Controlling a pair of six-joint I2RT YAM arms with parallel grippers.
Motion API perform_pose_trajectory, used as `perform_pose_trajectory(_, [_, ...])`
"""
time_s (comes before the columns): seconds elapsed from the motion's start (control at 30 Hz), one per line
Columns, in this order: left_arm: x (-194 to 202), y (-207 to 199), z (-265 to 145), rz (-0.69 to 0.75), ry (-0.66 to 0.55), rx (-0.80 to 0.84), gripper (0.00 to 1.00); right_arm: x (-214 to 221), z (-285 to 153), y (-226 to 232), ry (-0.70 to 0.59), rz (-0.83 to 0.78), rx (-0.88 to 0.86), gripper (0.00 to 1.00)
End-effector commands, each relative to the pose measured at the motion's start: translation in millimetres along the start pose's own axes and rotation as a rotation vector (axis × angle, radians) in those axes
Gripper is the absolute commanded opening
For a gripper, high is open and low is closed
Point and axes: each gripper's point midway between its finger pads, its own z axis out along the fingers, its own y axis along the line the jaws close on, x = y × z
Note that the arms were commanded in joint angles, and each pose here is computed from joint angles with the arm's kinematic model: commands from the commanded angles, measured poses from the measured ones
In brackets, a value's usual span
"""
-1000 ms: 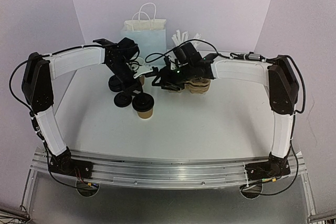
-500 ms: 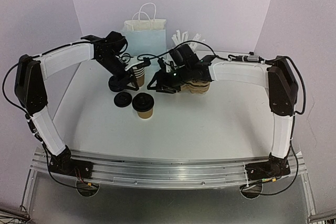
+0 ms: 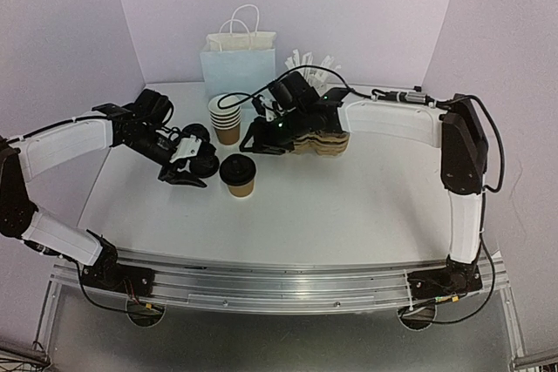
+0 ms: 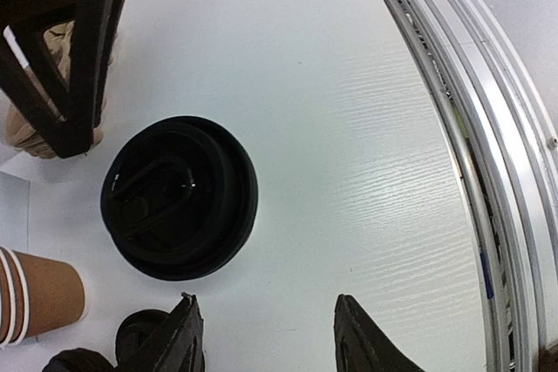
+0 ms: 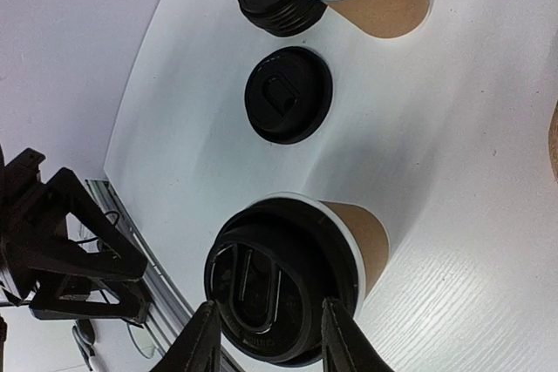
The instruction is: Pack the takeout coffee
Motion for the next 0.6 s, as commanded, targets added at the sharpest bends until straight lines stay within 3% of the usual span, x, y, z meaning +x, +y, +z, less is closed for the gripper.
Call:
perform_pose_trajectory(0.0, [-14.1,7.1,5.6,0.234,-0.070,-0.044,0.51,11.6,11.5,-4.8,0.046,-0.052,0.069,0.37])
perform_pose_trajectory(0.57, [5.7,14.8,37.4,0.210,0.002,-0.021,0.36,15.3,19.0,-4.9,0.060,-0.094,0.101,0.35])
